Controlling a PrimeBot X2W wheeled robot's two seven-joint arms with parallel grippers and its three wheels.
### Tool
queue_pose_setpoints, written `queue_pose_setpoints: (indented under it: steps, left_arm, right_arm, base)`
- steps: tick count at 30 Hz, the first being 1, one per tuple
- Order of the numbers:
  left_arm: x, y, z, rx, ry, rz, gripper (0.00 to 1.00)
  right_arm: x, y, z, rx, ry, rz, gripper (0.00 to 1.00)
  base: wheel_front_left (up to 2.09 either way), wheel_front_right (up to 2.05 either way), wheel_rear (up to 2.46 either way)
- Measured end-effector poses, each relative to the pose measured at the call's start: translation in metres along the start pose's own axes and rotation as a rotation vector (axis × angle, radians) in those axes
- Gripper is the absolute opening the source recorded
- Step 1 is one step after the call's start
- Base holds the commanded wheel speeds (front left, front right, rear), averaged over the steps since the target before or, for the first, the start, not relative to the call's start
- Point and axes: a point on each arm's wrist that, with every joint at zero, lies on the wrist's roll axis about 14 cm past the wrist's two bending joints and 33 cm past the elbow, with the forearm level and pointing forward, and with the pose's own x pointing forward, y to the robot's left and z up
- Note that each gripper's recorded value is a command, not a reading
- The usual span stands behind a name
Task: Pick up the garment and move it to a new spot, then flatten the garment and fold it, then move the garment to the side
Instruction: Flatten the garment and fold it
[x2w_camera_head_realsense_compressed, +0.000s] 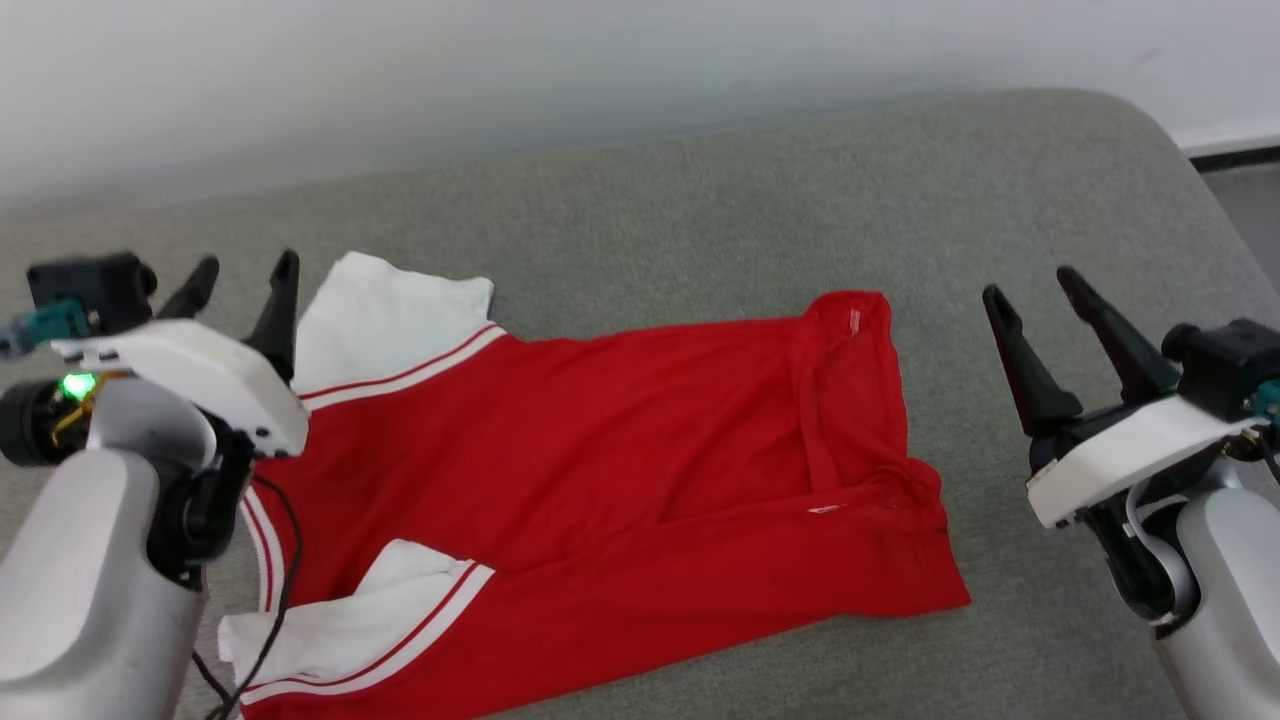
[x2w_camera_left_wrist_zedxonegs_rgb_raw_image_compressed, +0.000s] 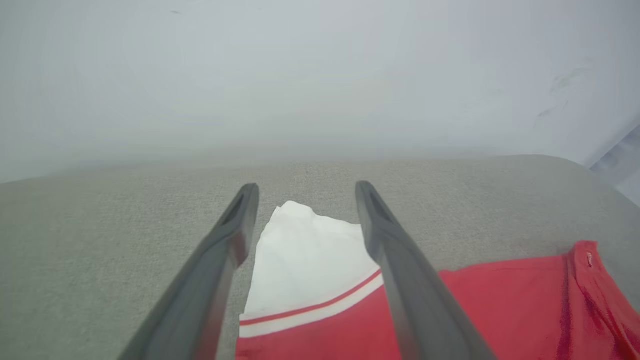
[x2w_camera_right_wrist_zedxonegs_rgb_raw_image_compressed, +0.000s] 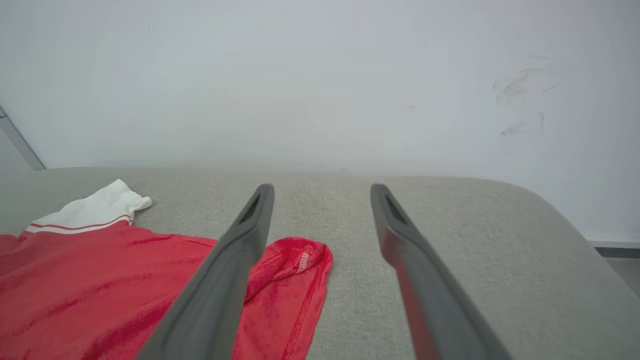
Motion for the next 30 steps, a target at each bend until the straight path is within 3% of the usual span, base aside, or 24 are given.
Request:
queue_pose_setpoints:
  steps: [7,13,21,27,28,29,30]
  left_arm:
    - [0.077,-0.002,-0.006,0.023,0.093,-0.062,1.0]
    - [0.123,0.011,-0.049,0.012,0.351,-0.087,1.0]
    - [0.124,0.034,-0.116,0.066,0.804,-0.069,1.0]
    - [0.124,0.047,-0.142,0.057,0.937,0.006,1.0]
    - [0.124,0.046,-0.145,0.042,0.954,0.012,0.49]
    - [0.124,0.043,-0.149,0.012,0.97,0.015,0.34]
    - [0.124,0.042,-0.152,-0.005,0.98,0.017,0.07]
  right_arm:
    - [0.021,-0.007,-0.007,0.006,-0.009,-0.03,1.0]
    - [0.026,-0.014,-0.036,0.022,0.059,-0.068,1.0]
    - [0.017,-0.024,-0.054,0.034,0.112,-0.117,1.0]
    - [0.014,-0.026,-0.072,0.065,0.159,-0.136,1.0]
    - [0.014,-0.027,-0.075,0.064,0.164,-0.138,1.0]
    - [0.013,-0.028,-0.077,0.07,0.169,-0.143,1.0]
    - [0.013,-0.029,-0.079,0.077,0.177,-0.146,1.0]
  base:
    - [0.0,0.0,0.0]
    - [0.0,0.0,0.0]
    - [0.0,0.0,0.0]
    - [0.0,0.0,0.0]
    - [0.0,0.0,0.0]
    - [0.0,0.0,0.0]
    - [0.0,0.0,0.0]
